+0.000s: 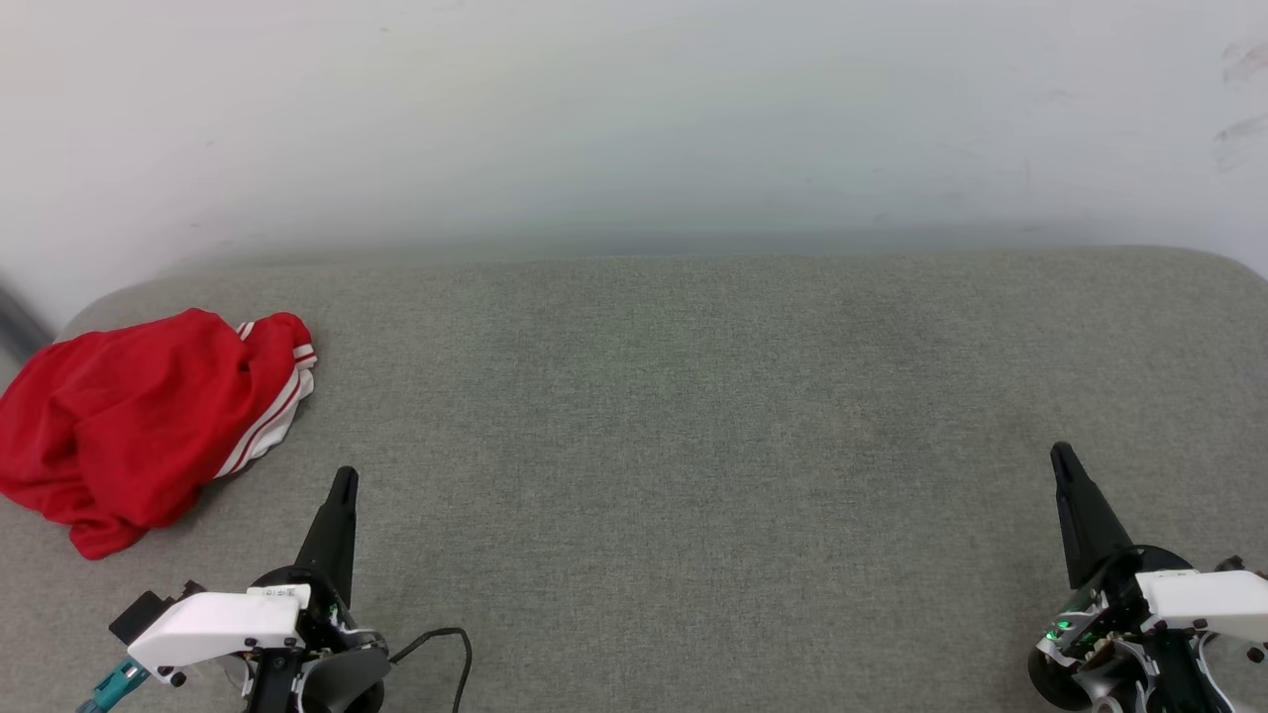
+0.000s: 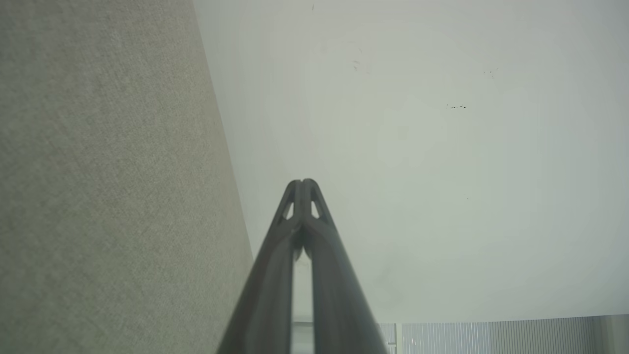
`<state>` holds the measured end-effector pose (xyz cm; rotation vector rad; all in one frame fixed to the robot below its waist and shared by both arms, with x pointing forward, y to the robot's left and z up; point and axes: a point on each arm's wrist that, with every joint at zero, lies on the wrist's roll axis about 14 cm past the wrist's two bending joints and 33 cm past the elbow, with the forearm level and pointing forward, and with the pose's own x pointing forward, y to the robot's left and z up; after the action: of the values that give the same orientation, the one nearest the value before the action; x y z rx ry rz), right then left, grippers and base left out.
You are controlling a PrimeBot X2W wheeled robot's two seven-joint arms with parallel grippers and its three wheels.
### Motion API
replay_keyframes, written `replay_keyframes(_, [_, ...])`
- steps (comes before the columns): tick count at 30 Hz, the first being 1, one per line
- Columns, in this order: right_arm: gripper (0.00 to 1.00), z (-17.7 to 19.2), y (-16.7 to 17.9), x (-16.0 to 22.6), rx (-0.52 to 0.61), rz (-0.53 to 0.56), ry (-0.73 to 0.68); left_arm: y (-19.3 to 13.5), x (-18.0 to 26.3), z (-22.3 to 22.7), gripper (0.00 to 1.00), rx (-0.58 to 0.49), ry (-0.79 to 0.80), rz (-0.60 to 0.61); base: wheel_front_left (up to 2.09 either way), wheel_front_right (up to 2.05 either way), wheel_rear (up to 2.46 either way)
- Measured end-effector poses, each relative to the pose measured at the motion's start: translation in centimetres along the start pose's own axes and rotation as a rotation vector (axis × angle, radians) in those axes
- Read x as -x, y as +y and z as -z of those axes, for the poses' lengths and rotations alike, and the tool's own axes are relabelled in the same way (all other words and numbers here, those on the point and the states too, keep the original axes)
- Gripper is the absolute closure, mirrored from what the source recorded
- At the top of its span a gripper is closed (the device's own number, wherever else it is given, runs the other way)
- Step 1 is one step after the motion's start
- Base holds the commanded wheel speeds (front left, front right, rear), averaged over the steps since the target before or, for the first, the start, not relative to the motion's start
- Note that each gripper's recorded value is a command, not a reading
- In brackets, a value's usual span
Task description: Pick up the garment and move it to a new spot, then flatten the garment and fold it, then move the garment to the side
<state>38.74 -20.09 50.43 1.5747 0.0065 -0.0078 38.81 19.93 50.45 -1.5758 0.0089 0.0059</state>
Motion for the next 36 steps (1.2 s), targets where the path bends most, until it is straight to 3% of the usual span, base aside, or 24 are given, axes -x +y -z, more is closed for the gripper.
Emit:
replay_keyframes(6, [1.00, 0.0, -0.2, 0.1, -0.001, 0.005, 0.000, 0.2, 0.0, 0.0, 1.00, 0.001, 0.000, -0.005, 0.00, 0.00, 0.00])
replay_keyframes(7, [0.00, 0.0, -0.6, 0.2, -0.002, 0.019, 0.000, 0.6, 0.2, 0.1, 0.00, 0.002, 0.001, -0.017, 0.00, 0.00, 0.00])
replay_keyframes(12, [0.00, 0.0, -2.6, 1.3, -0.004, 0.078, -0.010, 2.6, 1.2, 0.0, 0.00, 0.002, -0.009, -0.076, 0.00, 0.00, 0.00])
replay_keyframes(28, [0.00, -0.1, -2.3, 1.7, 0.110, 0.071, -0.041, 2.8, 1.7, -1.8, 0.00, -0.048, -0.100, -0.084, 0.00, 0.00, 0.00])
replay_keyframes(36, [0.00, -0.4, -1.1, 1.5, 0.300, 0.037, -0.054, 2.1, 2.0, -4.3, 0.00, -0.161, -0.182, -0.077, 0.00, 0.00, 0.00])
